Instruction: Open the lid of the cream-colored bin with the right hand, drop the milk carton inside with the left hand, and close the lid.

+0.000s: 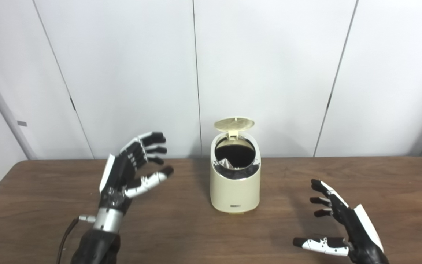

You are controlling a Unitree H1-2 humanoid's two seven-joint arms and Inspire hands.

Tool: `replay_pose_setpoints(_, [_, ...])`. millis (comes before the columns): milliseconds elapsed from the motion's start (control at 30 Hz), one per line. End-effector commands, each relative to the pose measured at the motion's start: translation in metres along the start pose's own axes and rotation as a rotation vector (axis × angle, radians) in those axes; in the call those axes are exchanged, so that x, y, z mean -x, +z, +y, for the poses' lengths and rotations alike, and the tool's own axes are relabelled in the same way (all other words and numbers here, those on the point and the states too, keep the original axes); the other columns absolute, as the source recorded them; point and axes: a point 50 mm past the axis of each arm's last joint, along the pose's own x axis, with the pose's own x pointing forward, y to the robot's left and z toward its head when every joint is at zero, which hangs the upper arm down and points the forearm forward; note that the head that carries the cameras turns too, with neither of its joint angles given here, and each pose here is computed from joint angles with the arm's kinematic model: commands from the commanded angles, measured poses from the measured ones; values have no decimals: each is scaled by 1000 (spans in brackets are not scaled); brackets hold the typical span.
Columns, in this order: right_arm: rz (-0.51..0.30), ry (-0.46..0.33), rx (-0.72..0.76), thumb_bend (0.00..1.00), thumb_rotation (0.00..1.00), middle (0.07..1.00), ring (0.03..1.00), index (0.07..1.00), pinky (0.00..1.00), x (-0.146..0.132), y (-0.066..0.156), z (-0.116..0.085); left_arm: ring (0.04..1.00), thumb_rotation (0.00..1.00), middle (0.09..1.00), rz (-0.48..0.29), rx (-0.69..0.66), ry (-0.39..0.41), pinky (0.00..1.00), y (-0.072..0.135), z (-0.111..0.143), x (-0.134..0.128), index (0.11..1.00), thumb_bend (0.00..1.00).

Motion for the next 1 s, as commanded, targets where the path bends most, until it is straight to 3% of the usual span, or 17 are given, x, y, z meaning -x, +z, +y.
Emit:
replay_pose_setpoints(0, [-89, -26, 2, 746, 121, 888, 791, 891, 639, -8, 15, -9, 710, 6, 764, -33, 17, -10, 581, 14, 4, -4, 767, 665])
replay_pose_setpoints(400, [-127, -58, -33, 736, 67, 863, 767, 872, 669, -16, 17, -9, 639, 42, 726, 94, 74, -6, 528, -1, 4, 25, 737, 673])
replay_pose_setpoints(600, [-176, -53, -4, 737, 236, 860, 762, 871, 661, -36, 26, -16, 619, 23, 683, 150, 72, 0, 515, -8, 5, 32, 701, 677])
replay_pose_setpoints(767, [-256, -40, 71, 692, 324, 860, 780, 855, 678, -64, 50, -25, 608, 27, 672, 176, 69, -5, 510, -13, 5, 37, 692, 681])
replay_pose_setpoints(967, [-313, -33, 66, 729, 527, 866, 783, 826, 664, -114, 100, -34, 585, 58, 661, 182, 22, 6, 497, -21, 1, 39, 676, 699])
